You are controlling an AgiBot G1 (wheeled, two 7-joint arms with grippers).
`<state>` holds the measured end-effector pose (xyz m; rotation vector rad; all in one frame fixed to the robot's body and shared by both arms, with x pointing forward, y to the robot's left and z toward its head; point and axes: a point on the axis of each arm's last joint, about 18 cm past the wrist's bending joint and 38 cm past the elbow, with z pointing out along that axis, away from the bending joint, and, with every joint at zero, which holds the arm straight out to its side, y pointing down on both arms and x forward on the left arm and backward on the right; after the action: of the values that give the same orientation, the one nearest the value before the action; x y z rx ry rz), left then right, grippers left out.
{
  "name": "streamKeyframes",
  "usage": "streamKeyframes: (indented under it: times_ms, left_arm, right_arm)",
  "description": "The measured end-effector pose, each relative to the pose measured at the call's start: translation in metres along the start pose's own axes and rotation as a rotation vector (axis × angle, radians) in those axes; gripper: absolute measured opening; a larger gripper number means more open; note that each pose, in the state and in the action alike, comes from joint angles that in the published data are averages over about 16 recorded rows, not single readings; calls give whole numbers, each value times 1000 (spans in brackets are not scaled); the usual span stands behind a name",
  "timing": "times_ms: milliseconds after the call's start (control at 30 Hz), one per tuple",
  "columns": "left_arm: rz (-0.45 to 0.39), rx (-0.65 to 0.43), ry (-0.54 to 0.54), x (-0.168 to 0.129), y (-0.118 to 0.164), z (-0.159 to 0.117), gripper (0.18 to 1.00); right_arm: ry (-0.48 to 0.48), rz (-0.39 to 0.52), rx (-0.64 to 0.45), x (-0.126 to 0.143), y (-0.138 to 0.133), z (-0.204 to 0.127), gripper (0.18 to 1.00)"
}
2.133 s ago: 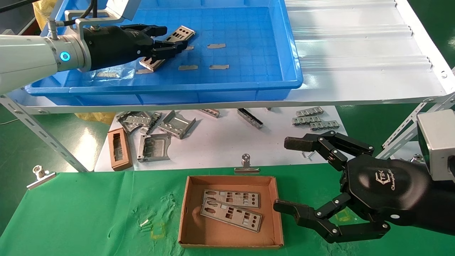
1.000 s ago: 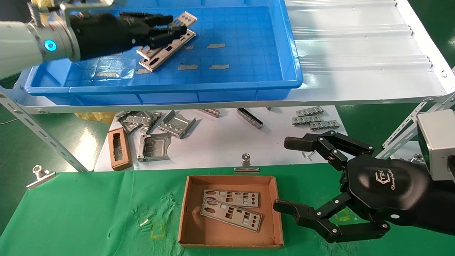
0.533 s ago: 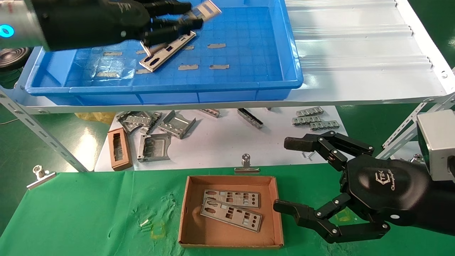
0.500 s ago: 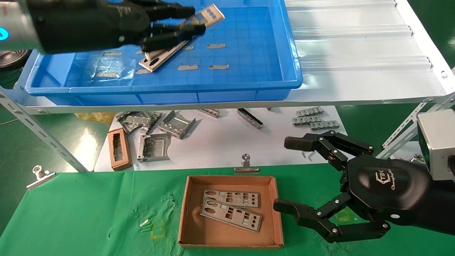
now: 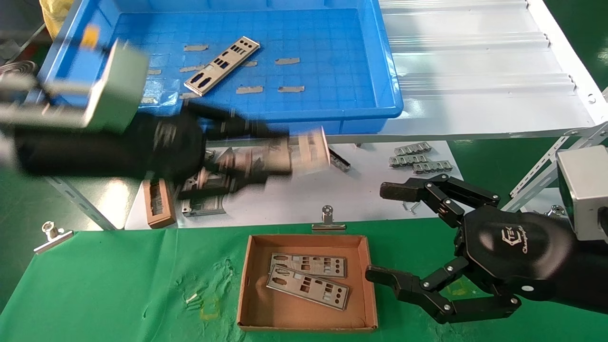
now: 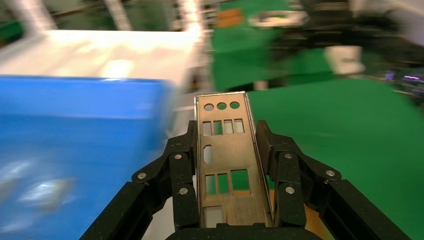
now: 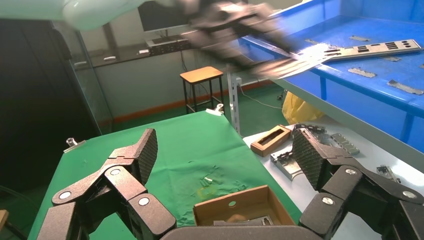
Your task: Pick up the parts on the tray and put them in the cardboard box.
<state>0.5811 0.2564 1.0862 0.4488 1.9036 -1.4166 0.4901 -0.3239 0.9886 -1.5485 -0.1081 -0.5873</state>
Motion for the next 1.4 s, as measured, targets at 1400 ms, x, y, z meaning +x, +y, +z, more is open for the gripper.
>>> streamKeyframes:
  times_ms: [1400]
  left_arm:
    - [130,-276,65,105,175,147,493]
  right_arm:
    - [0,0,0,0,0,0,1000]
